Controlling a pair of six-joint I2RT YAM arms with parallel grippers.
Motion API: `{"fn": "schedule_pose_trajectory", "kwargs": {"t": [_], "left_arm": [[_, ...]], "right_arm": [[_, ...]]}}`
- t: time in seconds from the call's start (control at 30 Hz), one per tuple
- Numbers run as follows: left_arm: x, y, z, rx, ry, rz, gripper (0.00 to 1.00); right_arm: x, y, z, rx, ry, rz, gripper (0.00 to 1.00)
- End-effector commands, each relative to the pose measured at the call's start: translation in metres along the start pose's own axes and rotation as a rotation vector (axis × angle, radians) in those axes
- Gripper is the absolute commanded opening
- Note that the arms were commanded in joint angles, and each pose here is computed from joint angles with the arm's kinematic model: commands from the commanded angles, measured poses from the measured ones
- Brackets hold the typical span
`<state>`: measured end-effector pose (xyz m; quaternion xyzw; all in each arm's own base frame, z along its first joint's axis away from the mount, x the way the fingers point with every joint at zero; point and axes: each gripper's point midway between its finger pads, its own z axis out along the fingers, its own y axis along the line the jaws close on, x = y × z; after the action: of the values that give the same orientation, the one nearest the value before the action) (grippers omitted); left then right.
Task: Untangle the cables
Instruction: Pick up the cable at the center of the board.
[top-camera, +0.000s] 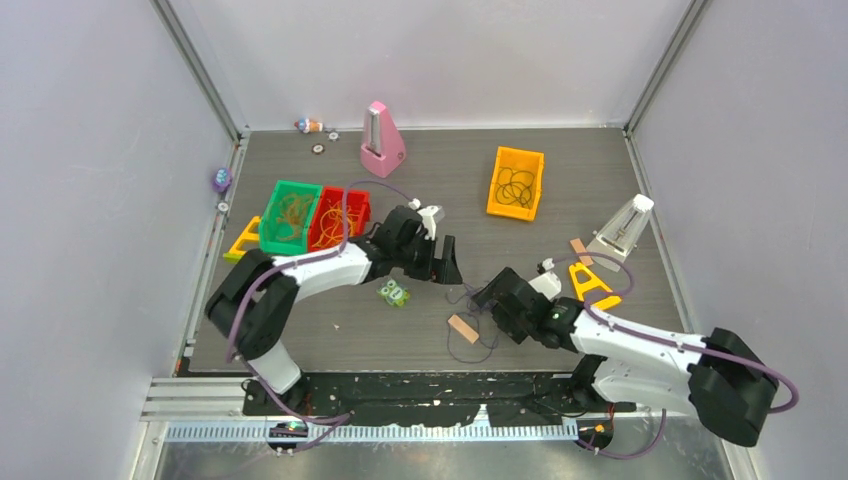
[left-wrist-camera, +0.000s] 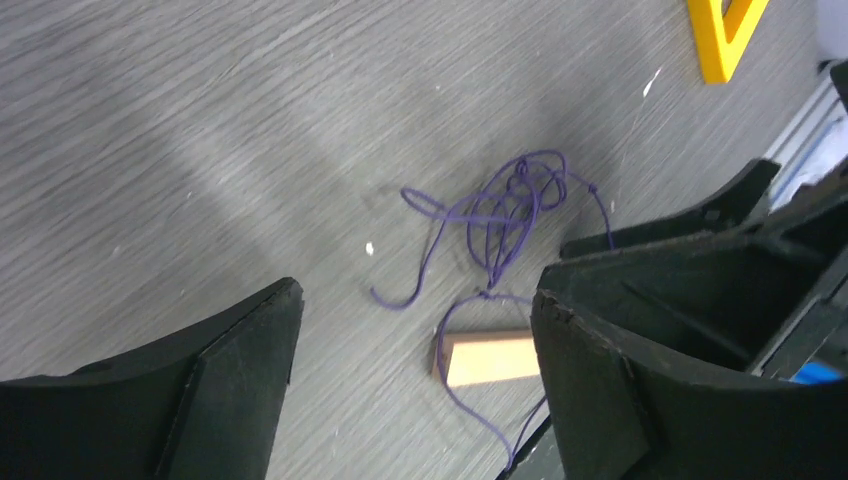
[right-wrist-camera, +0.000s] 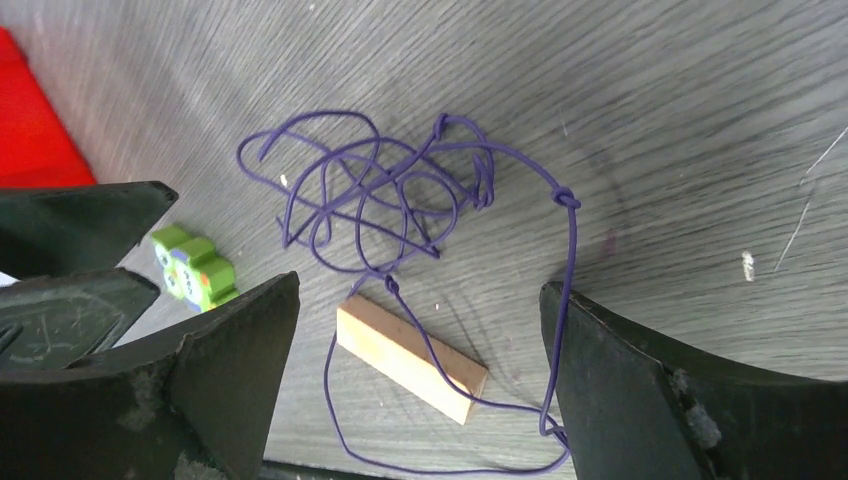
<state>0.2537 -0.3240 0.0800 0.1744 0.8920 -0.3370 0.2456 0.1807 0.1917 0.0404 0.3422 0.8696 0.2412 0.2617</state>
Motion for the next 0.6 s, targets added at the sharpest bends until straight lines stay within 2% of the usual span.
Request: {"fn": "schedule_pose_trajectory", "kwargs": {"t": [0.0,0.03,0.2,0.33,0.47,0.57], "left_arm": [[-0.028,-0.024,0.019,0.164,-0.016,-0.163,0.79],[-0.026,-0.023,0.022,0.163,-0.008,-0.191,0.73],[-0.015,-0.012,0.034,0.144,0.012,-0.263,0.58],[-0.018,-0.002,0.025,0.214,-0.063,-0.325,0.37],[-0.018,0.007,-0.001,0.28,-0.107,-0.328,0.32],[-0.013,0.022,-0.014,0.229,-0.122,-0.269,0.31]], "right_arm": [[-0.018,-0.006,0.004,0.148,-0.077,0.001,0.95],[-0.019,-0.005,0.006,0.171,-0.07,-0.011,0.95],[-0.025,0.006,0.011,0.237,-0.066,-0.052,0.95],[-0.029,0.015,0.017,0.268,-0.059,-0.077,0.95],[-0.031,0.027,0.023,0.268,-0.057,-0.1,0.95],[-0.03,0.033,0.025,0.273,-0.044,-0.115,0.95]]}}
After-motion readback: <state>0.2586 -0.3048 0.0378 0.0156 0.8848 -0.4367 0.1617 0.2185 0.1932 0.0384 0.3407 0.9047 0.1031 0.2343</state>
